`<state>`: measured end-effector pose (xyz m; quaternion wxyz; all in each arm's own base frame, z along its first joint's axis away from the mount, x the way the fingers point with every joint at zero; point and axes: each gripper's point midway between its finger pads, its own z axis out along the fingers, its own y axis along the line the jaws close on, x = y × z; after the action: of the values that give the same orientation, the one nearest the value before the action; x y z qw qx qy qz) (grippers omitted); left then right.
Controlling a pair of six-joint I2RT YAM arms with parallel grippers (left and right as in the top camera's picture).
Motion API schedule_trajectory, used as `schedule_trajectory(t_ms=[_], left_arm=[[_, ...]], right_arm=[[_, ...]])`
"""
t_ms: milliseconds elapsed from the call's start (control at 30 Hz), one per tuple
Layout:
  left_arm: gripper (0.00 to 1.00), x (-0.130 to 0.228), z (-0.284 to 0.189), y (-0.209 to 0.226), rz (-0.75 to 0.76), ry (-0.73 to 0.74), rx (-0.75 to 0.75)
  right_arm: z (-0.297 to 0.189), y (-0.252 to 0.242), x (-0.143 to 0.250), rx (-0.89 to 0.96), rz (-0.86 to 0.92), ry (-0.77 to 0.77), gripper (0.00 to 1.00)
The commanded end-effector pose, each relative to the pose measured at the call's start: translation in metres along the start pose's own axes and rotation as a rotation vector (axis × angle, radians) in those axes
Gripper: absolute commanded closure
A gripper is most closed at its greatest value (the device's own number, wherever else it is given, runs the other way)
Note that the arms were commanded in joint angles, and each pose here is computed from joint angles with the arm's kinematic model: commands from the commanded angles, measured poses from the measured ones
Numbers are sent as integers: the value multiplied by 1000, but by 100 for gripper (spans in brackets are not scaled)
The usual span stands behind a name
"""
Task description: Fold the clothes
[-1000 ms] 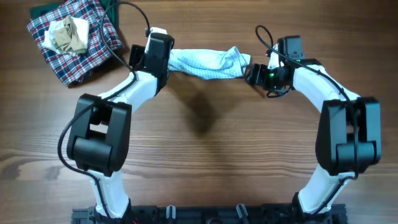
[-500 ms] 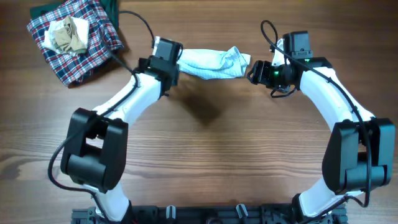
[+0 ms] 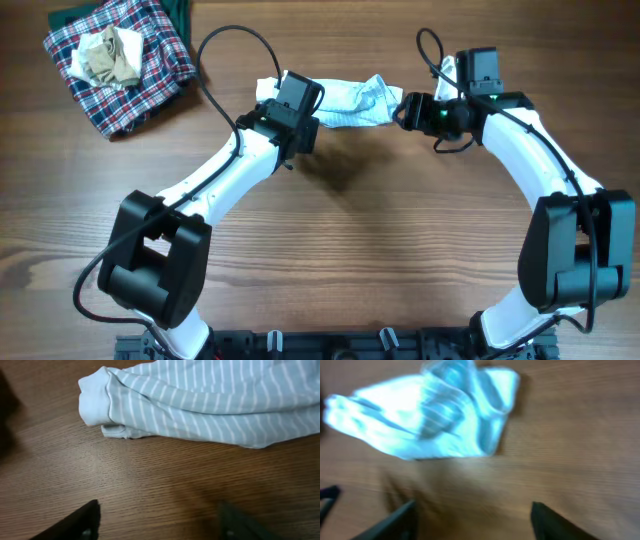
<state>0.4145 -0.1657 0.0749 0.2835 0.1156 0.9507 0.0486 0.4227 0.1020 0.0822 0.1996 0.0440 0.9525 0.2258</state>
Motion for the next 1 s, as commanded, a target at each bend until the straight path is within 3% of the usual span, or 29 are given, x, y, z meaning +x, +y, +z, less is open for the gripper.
schedule_trajectory(t_ms=[0, 67, 133, 200, 267, 433, 533, 800, 967], left_arm=[[37, -8, -9, -7, -26, -27, 41], [51, -15, -9, -15, -34, -52, 88], [73, -31, -11, -20, -50, -115, 117], [87, -45, -14, -28, -61, -170, 164], [91, -52, -16, -35, -66, -198, 202], [96, -60, -7, -39, -84, -231, 210], [96, -58, 7, -36, -173, -213, 210], [96, -38, 61, -4, -358, -133, 164], [93, -41, 65, 8, -380, -144, 151]], right_arm=[[-8, 37, -10, -175, -76, -38, 57], [-6, 46, -19, -197, -101, -78, 74], [-3, 58, -27, -223, -95, -110, 92], [4, 75, -30, -255, -106, -131, 96], [11, 88, -29, -279, -117, -137, 96], [38, 120, -23, -342, -98, -136, 96], [55, 132, -16, -368, -79, -122, 96], [89, 112, -23, -231, -68, -183, 96], [96, 110, -34, -206, -51, -201, 96]])
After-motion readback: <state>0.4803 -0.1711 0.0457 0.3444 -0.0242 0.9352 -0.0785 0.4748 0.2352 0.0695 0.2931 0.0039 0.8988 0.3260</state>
